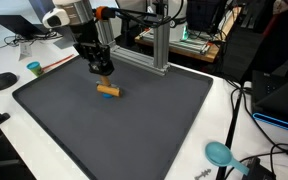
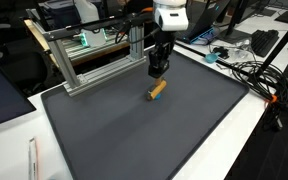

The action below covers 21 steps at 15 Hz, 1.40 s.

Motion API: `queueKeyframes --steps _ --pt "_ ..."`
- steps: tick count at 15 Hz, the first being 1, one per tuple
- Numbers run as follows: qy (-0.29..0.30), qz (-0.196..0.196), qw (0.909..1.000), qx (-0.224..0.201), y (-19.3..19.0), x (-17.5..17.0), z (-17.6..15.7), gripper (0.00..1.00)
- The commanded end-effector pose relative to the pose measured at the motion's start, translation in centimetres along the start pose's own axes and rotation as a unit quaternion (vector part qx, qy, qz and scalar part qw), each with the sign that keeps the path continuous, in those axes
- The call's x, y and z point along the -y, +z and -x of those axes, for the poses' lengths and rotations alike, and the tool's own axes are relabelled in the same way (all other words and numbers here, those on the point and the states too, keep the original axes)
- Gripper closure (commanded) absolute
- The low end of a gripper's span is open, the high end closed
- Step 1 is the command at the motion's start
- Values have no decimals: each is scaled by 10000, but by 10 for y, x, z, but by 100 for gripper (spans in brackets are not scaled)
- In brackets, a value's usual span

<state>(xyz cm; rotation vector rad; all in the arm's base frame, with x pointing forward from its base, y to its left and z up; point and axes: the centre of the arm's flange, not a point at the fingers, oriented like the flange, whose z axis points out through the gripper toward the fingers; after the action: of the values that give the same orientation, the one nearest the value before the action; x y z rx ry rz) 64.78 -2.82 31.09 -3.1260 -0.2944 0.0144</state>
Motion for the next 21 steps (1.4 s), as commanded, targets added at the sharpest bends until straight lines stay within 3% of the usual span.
queueKeyframes --steps 1,10,18,21 --pt "181 254 9995 -72 21 1 14 78" --pt "29 529 9978 -401 8 20 23 78" --pt "-975 1090 9861 -784 2 53 25 78" --pt "-1388 1103 9786 -1049 -4 61 33 78"
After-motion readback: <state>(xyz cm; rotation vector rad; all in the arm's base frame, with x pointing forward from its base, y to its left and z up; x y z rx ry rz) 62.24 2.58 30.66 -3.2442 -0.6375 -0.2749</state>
